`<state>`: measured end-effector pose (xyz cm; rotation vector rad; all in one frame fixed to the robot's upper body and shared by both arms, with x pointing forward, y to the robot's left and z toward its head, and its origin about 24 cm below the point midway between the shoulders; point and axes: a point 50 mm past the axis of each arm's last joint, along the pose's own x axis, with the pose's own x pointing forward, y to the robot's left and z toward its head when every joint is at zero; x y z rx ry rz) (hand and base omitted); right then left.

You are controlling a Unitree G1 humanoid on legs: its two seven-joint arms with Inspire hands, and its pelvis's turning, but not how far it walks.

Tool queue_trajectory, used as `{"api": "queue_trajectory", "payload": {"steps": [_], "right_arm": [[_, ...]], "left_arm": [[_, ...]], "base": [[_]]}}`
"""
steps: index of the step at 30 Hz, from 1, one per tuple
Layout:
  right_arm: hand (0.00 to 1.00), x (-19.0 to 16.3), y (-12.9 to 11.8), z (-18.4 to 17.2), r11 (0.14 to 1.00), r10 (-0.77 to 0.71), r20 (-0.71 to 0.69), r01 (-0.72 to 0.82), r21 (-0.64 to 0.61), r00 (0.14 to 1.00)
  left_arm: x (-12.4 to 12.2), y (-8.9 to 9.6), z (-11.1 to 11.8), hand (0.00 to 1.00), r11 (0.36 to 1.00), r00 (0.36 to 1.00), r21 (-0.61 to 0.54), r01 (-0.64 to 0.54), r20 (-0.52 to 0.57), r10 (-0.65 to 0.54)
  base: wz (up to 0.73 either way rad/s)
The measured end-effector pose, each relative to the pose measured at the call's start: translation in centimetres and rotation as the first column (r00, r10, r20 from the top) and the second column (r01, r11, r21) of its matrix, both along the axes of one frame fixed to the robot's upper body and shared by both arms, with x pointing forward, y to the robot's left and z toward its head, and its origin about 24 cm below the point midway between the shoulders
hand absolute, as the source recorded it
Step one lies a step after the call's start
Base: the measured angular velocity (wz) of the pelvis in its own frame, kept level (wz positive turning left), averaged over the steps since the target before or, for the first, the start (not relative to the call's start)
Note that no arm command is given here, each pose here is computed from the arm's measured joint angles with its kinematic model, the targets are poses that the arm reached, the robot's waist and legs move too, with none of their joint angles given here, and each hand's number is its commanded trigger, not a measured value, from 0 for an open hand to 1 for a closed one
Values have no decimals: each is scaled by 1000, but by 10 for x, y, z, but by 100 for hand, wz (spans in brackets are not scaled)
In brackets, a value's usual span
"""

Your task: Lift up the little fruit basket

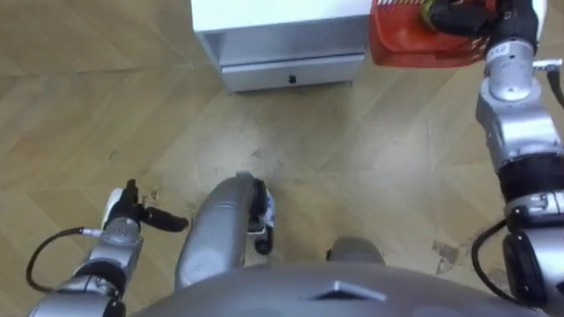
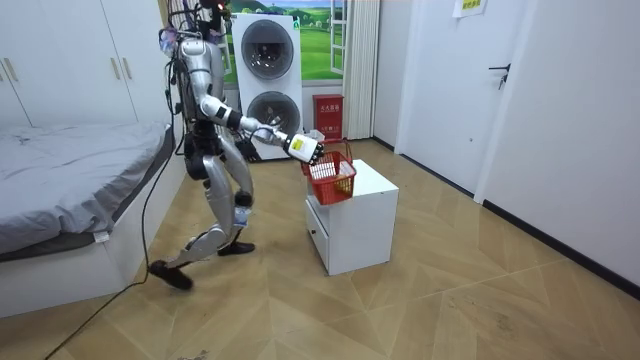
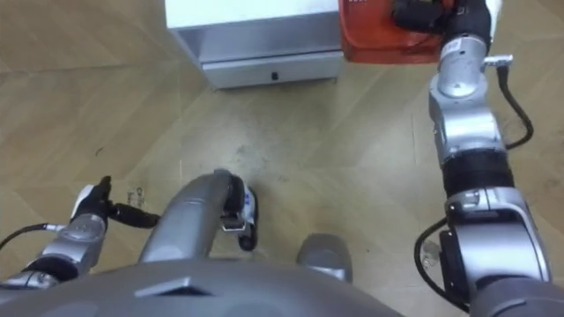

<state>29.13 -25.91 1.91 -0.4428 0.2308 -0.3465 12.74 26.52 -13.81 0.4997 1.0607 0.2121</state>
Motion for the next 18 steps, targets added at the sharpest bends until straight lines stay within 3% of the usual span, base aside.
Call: {"api": "queue_trajectory", "payload": {"steps": [5, 12, 15, 18], "right_arm": [[100, -25, -1, -14, 1000, 5, -28, -5, 1, 1000], [100, -25, 15, -5, 996, 48, 38, -51, 75, 998], [100, -24, 22, 8, 994, 100, 90, -104, 40, 991], [100, -22, 27, 19, 990, 127, 140, -134, 37, 982]], "left_arm": [[0, -6, -2, 0, 1000, 1000, -24, -4, 22, 4], [-55, -9, -15, 0, 992, 991, -53, -111, -82, 107], [-75, -10, -18, 0, 991, 982, -45, -125, -148, 117], [-82, -8, -18, 0, 989, 977, -35, -141, -167, 133]], "base": [[9], [-5], [12], [4]]}}
